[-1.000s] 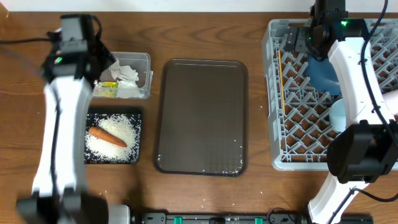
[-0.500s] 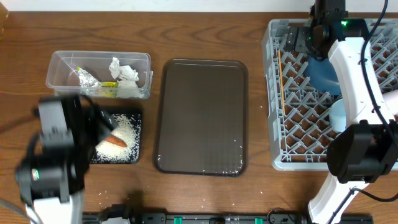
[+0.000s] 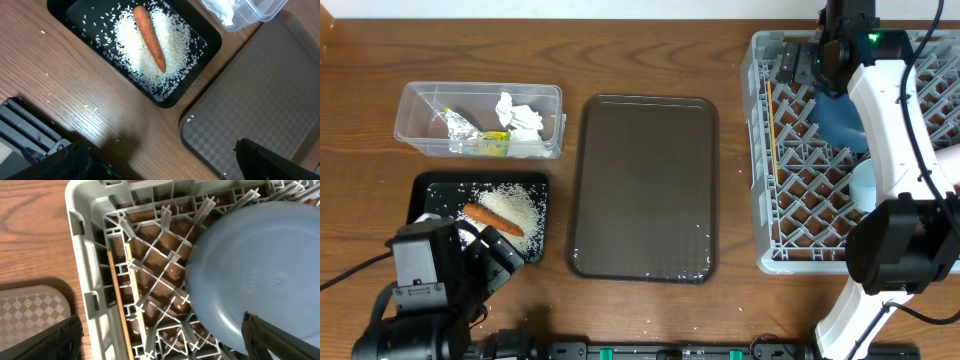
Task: Sort waste into correct bins and load items into the dishwasher rack
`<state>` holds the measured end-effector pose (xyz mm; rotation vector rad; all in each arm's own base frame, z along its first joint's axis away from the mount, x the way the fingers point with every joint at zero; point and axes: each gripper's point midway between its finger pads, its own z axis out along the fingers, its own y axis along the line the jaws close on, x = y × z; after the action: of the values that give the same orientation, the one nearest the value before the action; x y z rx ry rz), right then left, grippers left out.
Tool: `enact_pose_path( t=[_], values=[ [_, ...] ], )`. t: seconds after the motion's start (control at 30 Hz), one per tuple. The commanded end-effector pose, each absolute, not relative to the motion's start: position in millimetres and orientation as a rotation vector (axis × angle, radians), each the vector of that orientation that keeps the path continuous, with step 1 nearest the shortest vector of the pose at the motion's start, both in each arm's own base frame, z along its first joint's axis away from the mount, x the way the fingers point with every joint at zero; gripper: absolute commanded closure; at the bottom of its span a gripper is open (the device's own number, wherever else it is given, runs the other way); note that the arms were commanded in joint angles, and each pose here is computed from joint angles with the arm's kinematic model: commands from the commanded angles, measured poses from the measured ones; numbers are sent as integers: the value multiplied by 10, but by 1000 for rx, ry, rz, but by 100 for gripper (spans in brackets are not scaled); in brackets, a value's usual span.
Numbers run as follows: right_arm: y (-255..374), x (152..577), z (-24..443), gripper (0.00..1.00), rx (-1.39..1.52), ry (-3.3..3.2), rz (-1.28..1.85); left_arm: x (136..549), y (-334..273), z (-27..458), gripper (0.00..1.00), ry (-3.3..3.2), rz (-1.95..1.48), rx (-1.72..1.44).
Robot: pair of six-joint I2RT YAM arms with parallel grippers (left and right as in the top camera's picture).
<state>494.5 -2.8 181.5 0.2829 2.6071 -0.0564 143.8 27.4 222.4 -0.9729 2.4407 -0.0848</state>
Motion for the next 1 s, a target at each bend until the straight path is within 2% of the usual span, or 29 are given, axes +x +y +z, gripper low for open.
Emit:
enact_pose_path(
  t=[0.0, 0.17, 0.27, 0.43, 0.57, 0.77, 0.97],
  values=[
    [-18, 4938, 1843, 1, 293, 2600, -63, 1335, 249, 2148, 4, 2496, -75, -983],
    [-18, 4938, 1843, 1, 293, 2600, -63, 1327, 187, 2113, 4, 2519, -105, -967],
    [-18, 4938, 1843, 1, 293, 2600, -64, 1455, 107, 2051, 3, 2519, -137, -870],
    [-18, 4938, 1843, 1, 293, 2600, -63, 1919, -135, 1866, 3, 2412, -174, -381],
    [-18, 4938, 1843, 1, 293, 2600, -63, 2168, -285, 1671, 3, 2231, -179, -113],
    [-18, 4939, 1843, 1, 293, 2600, -63, 2282, -279, 1391, 3, 2034, -205, -111],
    [-18, 4938, 1843, 1, 293, 2600, -63, 2403, -291, 1377, 3, 1861, -220, -93]
  ],
)
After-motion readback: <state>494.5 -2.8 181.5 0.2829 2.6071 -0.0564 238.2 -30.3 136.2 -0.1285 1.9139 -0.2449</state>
